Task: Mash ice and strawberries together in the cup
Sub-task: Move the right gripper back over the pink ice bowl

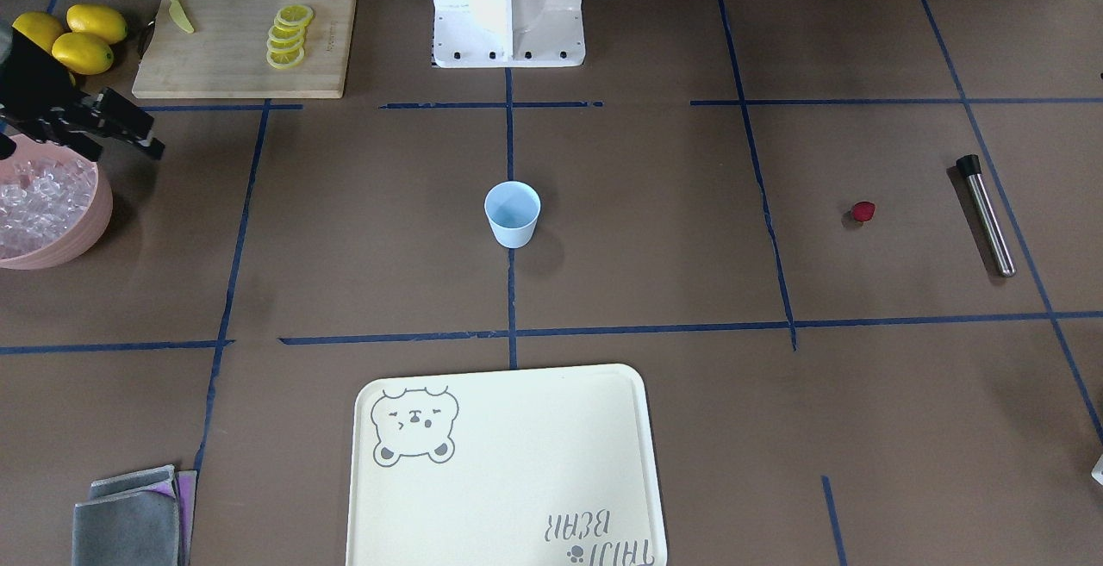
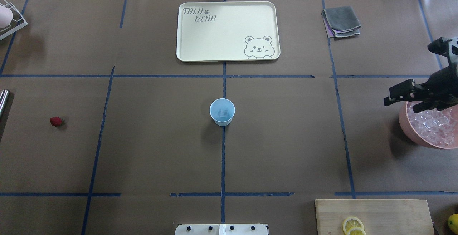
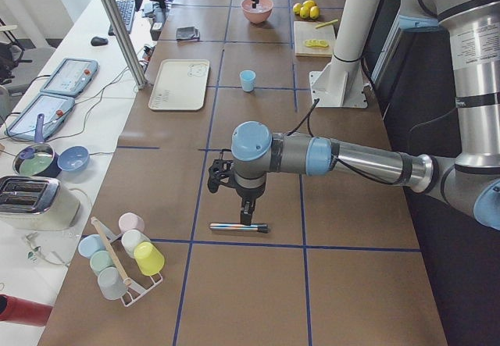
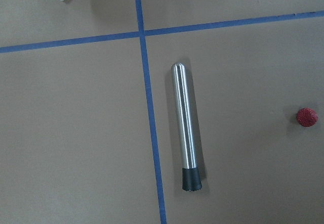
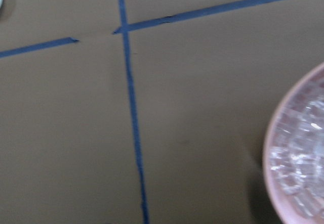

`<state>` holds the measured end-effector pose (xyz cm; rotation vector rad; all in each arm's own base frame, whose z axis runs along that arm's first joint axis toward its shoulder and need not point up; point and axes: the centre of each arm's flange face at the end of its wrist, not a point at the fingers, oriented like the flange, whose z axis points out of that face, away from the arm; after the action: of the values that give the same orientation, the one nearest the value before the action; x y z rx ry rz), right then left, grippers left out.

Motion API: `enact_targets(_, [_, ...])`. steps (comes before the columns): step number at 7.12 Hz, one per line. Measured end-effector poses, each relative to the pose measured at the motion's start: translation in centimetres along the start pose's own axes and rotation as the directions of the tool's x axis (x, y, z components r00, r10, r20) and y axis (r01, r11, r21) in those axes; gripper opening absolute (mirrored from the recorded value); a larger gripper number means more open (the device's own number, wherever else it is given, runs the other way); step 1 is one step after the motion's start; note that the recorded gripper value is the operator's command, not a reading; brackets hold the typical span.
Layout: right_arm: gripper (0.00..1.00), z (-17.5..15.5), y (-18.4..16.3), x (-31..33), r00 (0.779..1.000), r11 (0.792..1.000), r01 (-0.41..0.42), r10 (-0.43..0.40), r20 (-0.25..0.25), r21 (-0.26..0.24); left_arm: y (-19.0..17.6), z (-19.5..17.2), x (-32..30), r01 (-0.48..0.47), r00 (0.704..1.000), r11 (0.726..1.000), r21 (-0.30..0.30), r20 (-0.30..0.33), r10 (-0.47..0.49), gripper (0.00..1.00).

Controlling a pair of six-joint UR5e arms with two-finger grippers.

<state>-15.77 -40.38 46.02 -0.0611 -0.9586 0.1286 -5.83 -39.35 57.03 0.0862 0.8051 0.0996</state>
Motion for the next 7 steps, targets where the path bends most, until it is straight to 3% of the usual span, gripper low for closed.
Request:
enact_targets(2, [0.96, 0.4, 1.4, 5.7, 0.995, 1.0, -0.021, 0.022, -0.096, 0.015, 0.1, 0.0, 0.0, 0.001, 1.0, 1.0, -0.001, 0.0, -0.001, 1.0])
enact_targets(4, [0.95, 1.6, 1.2, 8.8, 0.972, 0.987, -0.149, 0.159, -0.171, 0.066, 1.0, -0.2, 0.3, 0.002, 1.0, 1.0, -0.002, -0.001, -0.002, 1.0])
enact_targets(5, [0.92, 2.3, 0.9, 9.6, 0.95, 0.967, -0.24, 0.252, -0.183, 0.082, 1.3, -0.3, 0.4, 0.002, 1.0, 1.0, -0.002, -0.001, -0.002, 1.0])
enact_targets(7, [0.86, 3.7, -0.4, 9.7, 0.892, 0.909, -0.402, 0.416, -0.177, 0.11, 1.5, -0.3, 0.5, 0.001, 1.0, 1.0, -0.002, -0.001, -0.001, 1.0])
